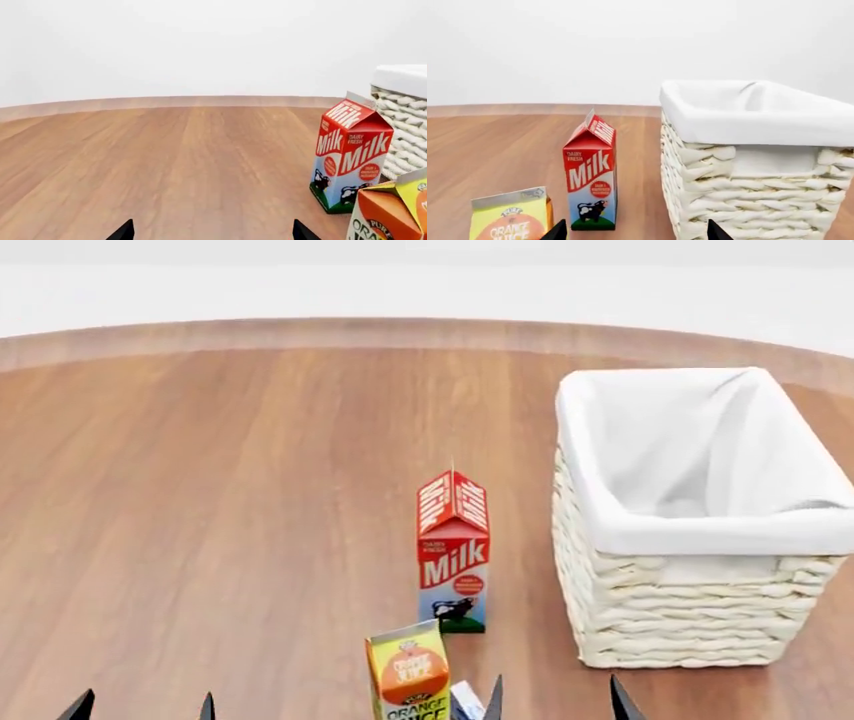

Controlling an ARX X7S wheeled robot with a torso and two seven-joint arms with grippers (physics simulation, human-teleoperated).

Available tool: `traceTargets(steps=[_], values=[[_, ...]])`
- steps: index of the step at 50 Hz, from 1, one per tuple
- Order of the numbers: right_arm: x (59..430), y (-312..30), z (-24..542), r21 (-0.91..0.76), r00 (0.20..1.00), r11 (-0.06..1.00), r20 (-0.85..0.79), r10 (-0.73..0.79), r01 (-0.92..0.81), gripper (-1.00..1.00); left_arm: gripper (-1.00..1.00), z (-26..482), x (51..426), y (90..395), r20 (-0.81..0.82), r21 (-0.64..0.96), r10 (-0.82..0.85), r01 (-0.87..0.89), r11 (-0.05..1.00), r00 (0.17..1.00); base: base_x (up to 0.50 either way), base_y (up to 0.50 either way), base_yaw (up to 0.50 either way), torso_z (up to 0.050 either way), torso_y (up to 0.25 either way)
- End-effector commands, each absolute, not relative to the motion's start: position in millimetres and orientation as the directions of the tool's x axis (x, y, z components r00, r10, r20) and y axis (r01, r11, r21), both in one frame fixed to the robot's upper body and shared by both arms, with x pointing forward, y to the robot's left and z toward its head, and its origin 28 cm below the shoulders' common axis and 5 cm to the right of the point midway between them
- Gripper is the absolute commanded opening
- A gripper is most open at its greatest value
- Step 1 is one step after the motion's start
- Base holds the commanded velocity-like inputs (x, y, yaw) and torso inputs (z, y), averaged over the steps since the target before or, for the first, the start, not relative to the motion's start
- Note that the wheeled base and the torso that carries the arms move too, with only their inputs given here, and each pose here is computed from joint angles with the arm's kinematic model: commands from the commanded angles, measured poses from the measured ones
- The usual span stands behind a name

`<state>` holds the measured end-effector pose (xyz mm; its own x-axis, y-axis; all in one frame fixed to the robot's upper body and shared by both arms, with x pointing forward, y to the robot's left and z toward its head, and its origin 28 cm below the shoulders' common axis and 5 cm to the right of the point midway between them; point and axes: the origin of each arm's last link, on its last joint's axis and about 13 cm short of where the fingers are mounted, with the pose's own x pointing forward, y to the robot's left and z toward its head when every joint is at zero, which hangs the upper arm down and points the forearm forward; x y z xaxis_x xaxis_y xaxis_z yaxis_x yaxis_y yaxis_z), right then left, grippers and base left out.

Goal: Pick up the orange juice, and put it in the basket.

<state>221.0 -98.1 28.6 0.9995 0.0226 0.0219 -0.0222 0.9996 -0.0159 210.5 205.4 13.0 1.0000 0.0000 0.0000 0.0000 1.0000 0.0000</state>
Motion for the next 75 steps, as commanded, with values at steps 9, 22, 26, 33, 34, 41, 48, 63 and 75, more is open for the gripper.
traceTargets(steps=[9,22,26,33,34,41,48,63,75], values=[[221.1,-97.9,29.3,-0.017,0.999,1.0,0.025,0.025,-0.024,1.0,1.0,13.0,210.5,205.4,0.0,0.0,0.0,0.0,1.0,1.0,0.34,0.0,0.0,0.0,0.0],[220.7,-98.3,29.0,-0.018,0.999,1.0,0.029,0.02,-0.02,1.0,1.0,13.0,210.5,205.4,0.0,0.0,0.0,0.0,1.0,1.0,0.34,0.0,0.0,0.0,0.0],[219.6,-98.7,30.1,-0.018,0.999,1.0,0.034,0.021,-0.02,1.0,1.0,13.0,210.5,205.4,0.0,0.0,0.0,0.0,1.0,1.0,0.09,0.0,0.0,0.0,0.003],[208.8,-96.5,35.1,-0.014,0.997,0.997,0.015,0.072,-0.072,1.0,1.0,13.0,210.5,205.4,0.0,0.0,0.0,0.0,1.0,1.0,0.0,0.0,0.0,0.0,0.0],[207.0,-96.3,35.8,-0.013,0.997,0.997,0.021,0.077,-0.076,1.0,1.0,13.0,210.5,205.4,0.0,0.0,0.0,0.0,1.0,1.0,0.0,0.0,0.0,0.0,0.0],[187.0,-94.1,34.5,-0.029,0.992,0.992,0.016,0.124,-0.124,1.0,1.0,13.0,210.5,205.4,0.0,0.0,0.0,0.0,1.0,1.0,0.0,0.0,0.0,0.0,0.0],[165.1,-93.9,26.7,-0.034,0.989,0.989,0.005,0.147,-0.147,1.0,1.0,13.0,210.5,205.4,0.0,0.0,0.0,0.0,1.0,1.0,0.0,0.0,0.0,0.0,0.0],[137.0,-90.9,16.3,-0.028,0.984,0.983,-0.002,0.18,-0.18,1.0,1.0,13.0,210.5,205.4,0.0,0.0,0.0,0.0,1.0,1.0,0.0,0.0,0.0,0.0,0.0],[121.5,-82.3,10.5,-0.033,0.975,0.974,-0.008,0.224,-0.224,1.0,1.0,13.0,210.5,205.4,0.0,0.0,0.0,0.0,1.0,1.0,0.0,0.0,0.0,0.0,0.0]])
